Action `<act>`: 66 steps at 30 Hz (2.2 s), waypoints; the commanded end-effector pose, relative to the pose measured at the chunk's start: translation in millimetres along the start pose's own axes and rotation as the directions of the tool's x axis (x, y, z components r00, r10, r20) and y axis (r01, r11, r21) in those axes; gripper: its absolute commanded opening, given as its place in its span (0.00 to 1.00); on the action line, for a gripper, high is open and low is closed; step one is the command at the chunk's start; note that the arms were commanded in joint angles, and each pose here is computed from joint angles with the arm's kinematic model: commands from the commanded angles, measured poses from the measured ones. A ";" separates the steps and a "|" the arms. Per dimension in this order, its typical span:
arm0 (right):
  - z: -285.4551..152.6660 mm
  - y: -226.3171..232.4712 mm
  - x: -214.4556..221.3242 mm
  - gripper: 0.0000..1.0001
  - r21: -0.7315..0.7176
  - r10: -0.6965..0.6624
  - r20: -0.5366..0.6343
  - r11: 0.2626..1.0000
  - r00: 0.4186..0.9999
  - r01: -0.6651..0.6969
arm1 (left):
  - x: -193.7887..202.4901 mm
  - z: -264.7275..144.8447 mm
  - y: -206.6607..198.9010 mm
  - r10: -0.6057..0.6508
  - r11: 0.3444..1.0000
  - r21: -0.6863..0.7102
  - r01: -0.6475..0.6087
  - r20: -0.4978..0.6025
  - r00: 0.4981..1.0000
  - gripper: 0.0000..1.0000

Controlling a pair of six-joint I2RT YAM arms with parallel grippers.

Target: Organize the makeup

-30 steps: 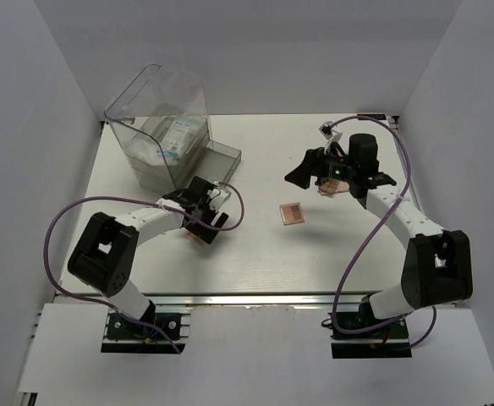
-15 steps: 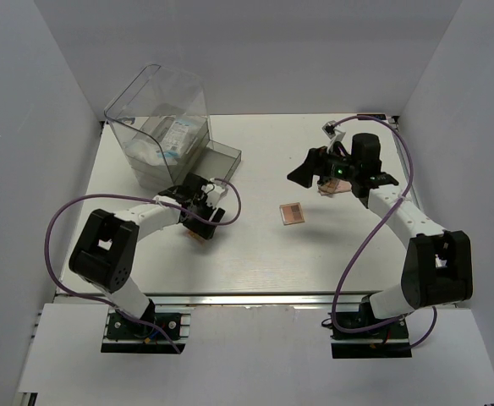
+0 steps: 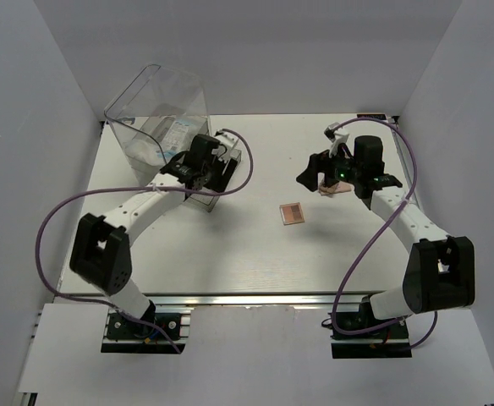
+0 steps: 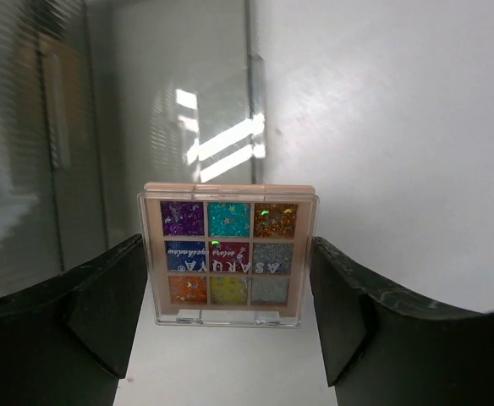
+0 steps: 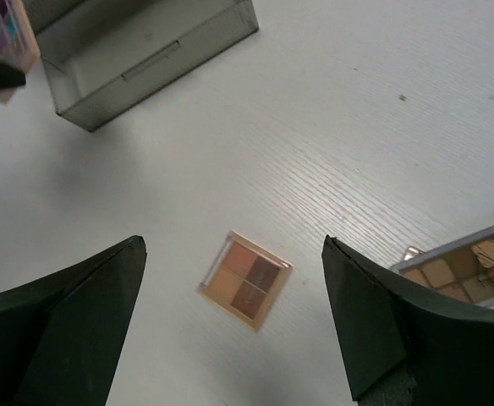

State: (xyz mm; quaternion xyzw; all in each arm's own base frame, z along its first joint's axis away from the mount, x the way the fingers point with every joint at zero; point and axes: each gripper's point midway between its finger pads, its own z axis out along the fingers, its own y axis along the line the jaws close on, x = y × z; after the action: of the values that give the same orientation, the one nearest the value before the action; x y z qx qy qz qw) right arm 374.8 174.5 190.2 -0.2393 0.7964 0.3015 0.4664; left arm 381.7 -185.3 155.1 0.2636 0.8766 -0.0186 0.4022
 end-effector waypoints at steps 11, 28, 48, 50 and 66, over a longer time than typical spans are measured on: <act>-5.3 -21.7 31.0 0.89 0.121 -0.109 -0.073 0.986 0.991 0.118 | 5.9 75.0 65.1 0.020 0.942 -0.330 -0.059 -0.120 0.993 0.95; 37.3 -11.4 144.8 0.89 0.286 0.042 -0.499 0.951 0.865 0.119 | -37.9 -3.3 56.0 -0.146 0.957 -0.242 0.162 0.081 0.986 0.98; 62.8 1.2 183.1 0.89 0.339 0.222 -0.585 0.941 0.780 -0.013 | -10.3 -125.1 51.1 -0.440 0.856 -0.141 0.497 0.305 0.844 0.98; 60.5 -7.1 187.4 0.81 0.374 0.224 -0.586 0.927 0.779 0.015 | -2.6 -131.4 50.9 -0.456 0.845 -0.140 0.516 0.313 0.833 0.98; 91.0 45.9 56.0 0.30 0.028 -0.201 -0.231 0.977 0.952 0.213 | 5.6 -164.8 53.3 -0.519 0.797 -0.088 0.597 0.405 0.752 0.98</act>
State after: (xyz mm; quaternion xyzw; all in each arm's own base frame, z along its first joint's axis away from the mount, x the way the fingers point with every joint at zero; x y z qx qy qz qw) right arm 351.2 221.0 44.1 -0.2754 0.9055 0.1385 0.2917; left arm 295.3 -100.4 265.2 -0.0497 0.8327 -0.0826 0.5453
